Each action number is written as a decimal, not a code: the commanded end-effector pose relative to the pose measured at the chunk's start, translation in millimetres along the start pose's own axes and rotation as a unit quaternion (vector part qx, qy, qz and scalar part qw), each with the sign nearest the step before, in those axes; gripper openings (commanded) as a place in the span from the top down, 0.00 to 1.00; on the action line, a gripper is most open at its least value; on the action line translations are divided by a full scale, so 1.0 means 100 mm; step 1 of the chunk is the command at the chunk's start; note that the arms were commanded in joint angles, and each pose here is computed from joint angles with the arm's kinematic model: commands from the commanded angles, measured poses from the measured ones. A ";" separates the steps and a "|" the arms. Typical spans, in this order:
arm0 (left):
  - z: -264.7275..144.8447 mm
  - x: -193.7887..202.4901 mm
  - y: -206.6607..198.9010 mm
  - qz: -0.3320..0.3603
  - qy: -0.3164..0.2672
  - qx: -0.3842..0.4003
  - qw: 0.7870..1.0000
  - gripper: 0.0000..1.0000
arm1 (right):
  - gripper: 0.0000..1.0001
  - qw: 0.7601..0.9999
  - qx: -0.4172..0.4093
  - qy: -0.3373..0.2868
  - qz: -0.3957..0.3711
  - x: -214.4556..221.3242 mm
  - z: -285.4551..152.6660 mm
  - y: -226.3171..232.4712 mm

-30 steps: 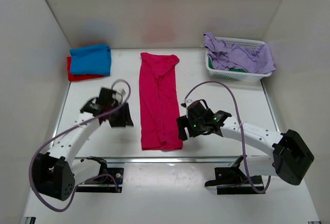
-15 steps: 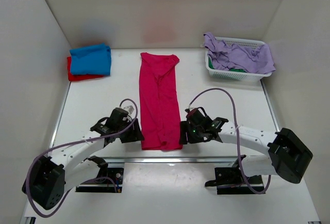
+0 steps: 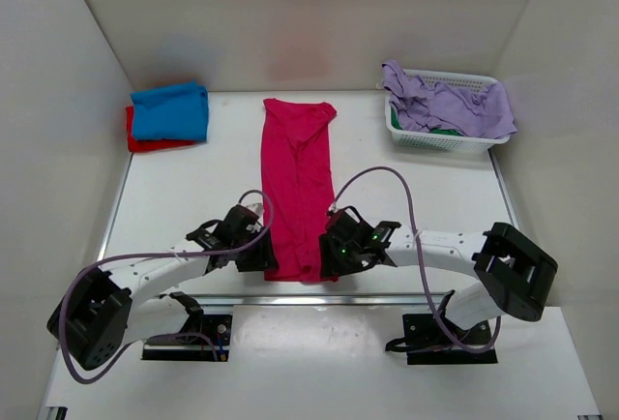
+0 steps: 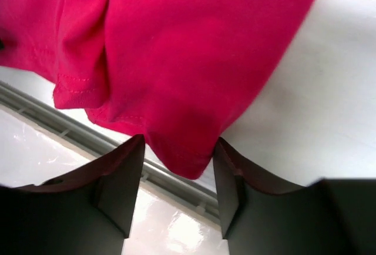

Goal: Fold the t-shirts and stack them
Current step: Fold the folded rectangular tshirt in 1/3 of the way, then grab the bottom of the folded rectangular tshirt with both arms

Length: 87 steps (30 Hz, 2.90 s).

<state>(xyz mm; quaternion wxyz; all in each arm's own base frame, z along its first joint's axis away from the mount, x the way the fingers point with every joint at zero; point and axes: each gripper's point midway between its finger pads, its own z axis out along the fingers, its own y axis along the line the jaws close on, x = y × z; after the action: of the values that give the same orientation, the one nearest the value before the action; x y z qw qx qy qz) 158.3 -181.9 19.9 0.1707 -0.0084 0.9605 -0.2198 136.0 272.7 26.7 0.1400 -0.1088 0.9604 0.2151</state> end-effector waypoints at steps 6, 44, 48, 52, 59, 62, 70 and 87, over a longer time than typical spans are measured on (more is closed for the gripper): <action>0.09 0.32 0.11 0.004 0.041 -0.027 0.999 0.92 | 0.92 0.999 0.032 0.032 0.002 0.18 0.08 -0.10; -0.34 -1.29 -0.05 0.003 0.002 -0.012 1.000 1.00 | 1.00 0.992 -0.013 0.039 -0.123 -1.34 -0.62 -0.11; -0.23 -1.53 0.07 -0.008 -0.015 -0.015 1.000 1.00 | 1.00 0.992 -0.012 0.025 -0.123 -1.55 -0.46 -0.18; -0.17 -1.77 0.06 -0.013 -0.021 -0.009 1.000 1.00 | 1.00 0.992 -0.009 0.015 -0.123 -1.74 -0.38 -0.22; -0.03 -2.04 0.07 -0.009 -0.022 -0.005 1.000 0.98 | 1.00 0.993 0.007 0.017 -0.116 -1.97 -0.18 -0.36; 0.07 -2.09 0.11 -0.016 -0.020 -0.006 1.000 0.97 | 1.00 0.994 0.004 0.012 -0.111 -2.08 -0.11 -0.40; 0.20 -2.21 0.18 -0.019 -0.018 -0.011 1.000 0.98 | 1.00 0.995 0.006 0.006 -0.102 -2.31 0.05 -0.50; 0.36 -2.63 0.20 -0.042 -0.059 0.019 0.997 0.81 | 0.85 0.995 0.018 -0.015 -0.101 -2.72 0.21 -0.65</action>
<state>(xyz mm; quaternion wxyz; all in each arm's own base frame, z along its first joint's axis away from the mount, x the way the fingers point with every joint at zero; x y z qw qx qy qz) 389.4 -154.7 40.4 0.1650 -0.0572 0.9597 -0.2203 399.3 270.9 69.4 0.1639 -0.2005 0.9458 0.1960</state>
